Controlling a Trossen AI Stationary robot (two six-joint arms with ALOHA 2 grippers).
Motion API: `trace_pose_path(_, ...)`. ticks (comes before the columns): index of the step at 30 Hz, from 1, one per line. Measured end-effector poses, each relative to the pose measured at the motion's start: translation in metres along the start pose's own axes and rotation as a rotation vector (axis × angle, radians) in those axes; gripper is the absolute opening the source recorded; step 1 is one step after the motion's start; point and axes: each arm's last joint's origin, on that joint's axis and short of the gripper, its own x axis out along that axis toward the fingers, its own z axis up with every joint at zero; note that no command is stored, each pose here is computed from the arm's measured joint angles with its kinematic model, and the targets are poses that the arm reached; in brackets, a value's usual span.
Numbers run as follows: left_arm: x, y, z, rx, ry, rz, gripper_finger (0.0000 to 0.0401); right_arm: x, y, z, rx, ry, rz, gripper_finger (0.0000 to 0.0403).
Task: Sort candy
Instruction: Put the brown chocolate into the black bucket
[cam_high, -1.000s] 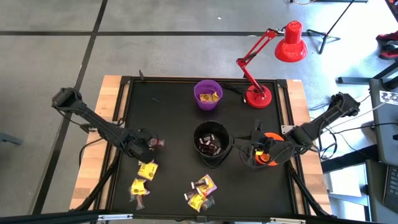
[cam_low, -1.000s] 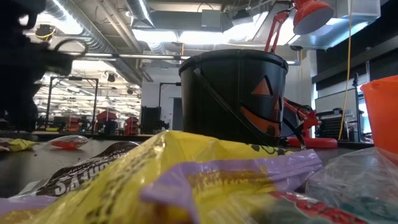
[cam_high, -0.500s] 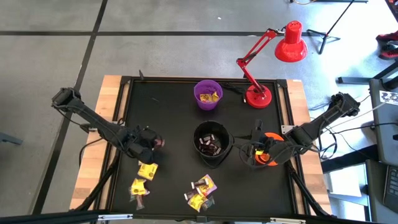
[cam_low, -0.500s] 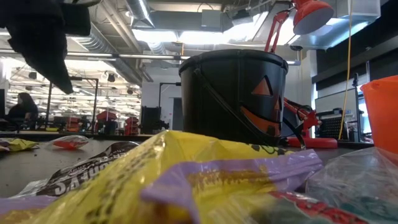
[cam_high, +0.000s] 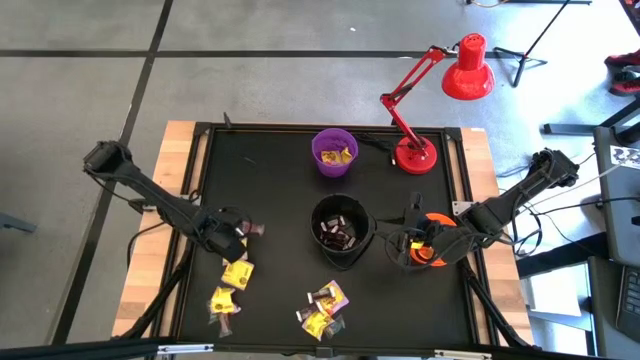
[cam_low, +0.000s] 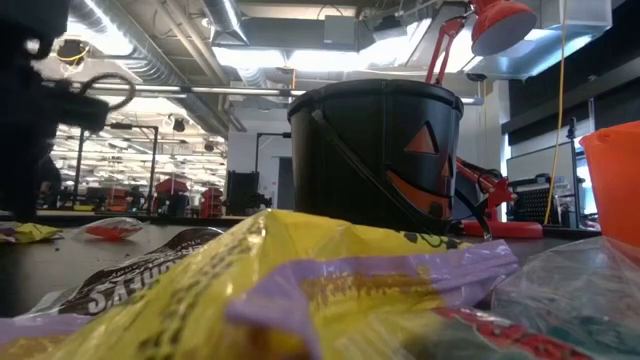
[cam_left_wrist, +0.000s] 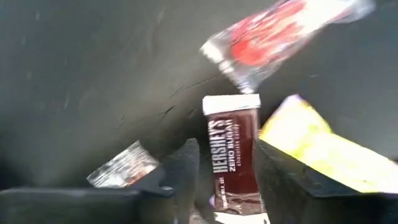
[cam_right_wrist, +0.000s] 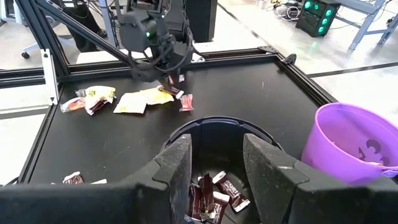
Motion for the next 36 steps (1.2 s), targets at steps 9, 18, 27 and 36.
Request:
trace_pose_path(9,0.017,0.007,-0.007,-0.073,0.02,-0.038,0.0216,0.0,0.0,0.0,0.0,0.0,-0.001,0.0143)
trace_pose_path(18,0.018,0.009,-0.008,-0.067,-0.006,-0.02,0.0161,0.0,0.0,0.0,0.0,0.0,-0.002,0.0143)
trace_pose_path(27,0.018,0.008,-0.006,-0.066,-0.036,-0.022,0.0024,0.0,0.0,0.0,0.0,-0.001,-0.003,0.0143)
trace_pose_path(36,0.009,-0.001,0.0,-0.04,-0.098,-0.031,0.001,0.0,0.0,0.0,0.0,-0.001,-0.003,0.0143)
